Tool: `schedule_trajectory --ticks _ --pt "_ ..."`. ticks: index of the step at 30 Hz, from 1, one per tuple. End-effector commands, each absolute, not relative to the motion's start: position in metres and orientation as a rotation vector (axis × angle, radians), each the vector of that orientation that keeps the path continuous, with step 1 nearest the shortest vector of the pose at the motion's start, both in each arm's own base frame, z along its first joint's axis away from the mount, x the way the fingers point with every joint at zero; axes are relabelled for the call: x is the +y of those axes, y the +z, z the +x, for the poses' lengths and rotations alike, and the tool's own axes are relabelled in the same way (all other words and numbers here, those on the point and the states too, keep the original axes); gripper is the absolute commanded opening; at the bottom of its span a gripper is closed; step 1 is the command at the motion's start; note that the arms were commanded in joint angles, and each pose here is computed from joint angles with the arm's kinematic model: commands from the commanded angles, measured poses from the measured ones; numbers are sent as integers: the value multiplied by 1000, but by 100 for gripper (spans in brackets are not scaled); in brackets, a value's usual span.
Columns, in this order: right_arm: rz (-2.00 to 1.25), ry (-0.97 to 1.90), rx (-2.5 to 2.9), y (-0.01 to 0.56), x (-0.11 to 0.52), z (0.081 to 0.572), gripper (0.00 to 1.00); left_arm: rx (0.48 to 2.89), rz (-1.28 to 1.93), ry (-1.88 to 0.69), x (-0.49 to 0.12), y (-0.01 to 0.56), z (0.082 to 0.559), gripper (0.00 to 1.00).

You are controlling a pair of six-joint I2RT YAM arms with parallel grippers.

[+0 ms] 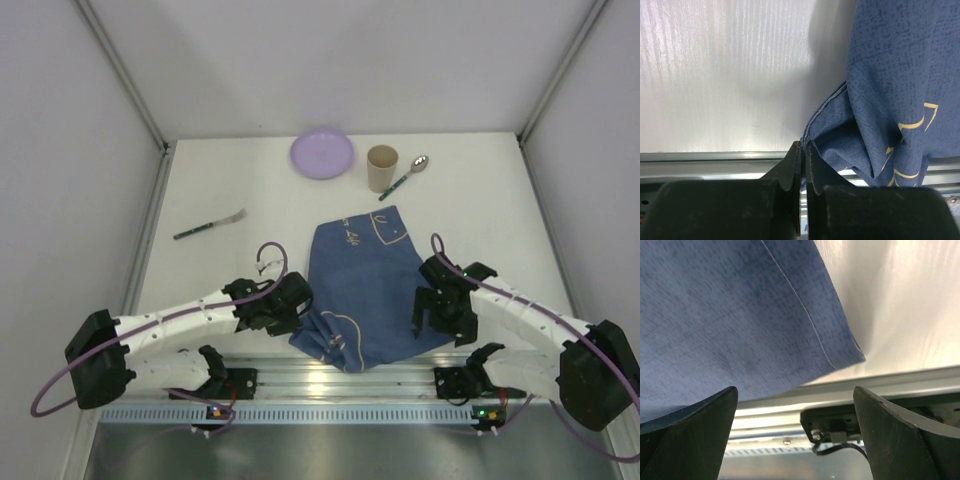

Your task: Set the dinner table for one person

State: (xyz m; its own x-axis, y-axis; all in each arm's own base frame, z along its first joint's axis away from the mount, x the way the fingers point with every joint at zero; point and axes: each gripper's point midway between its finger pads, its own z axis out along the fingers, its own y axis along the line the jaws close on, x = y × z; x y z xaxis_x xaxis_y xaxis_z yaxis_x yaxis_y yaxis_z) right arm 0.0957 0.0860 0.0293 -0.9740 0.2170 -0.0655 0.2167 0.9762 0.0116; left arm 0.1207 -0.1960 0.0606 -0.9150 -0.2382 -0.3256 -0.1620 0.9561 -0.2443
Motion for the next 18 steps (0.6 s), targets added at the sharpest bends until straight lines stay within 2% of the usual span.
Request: schedule_trajectory --ticks 1,8,11,14,15,18 --pt "375 95 2996 21 101 114 98 2736 -280 -283 -193 66 123 0" --pt "350 104 2947 14 112 140 88 2763 -233 -262 -196 65 123 0" --pt "333 86 2950 6 112 144 64 2755 -236 -258 -194 68 123 0" --pt "312 51 2957 2 110 146 11 2740 -250 -255 -189 72 123 0" --pt "307 51 2959 2 111 147 0 2738 -254 -246 -186 73 122 0" --pt "264 67 2933 20 115 157 0 2711 -272 -257 -181 82 127 0"
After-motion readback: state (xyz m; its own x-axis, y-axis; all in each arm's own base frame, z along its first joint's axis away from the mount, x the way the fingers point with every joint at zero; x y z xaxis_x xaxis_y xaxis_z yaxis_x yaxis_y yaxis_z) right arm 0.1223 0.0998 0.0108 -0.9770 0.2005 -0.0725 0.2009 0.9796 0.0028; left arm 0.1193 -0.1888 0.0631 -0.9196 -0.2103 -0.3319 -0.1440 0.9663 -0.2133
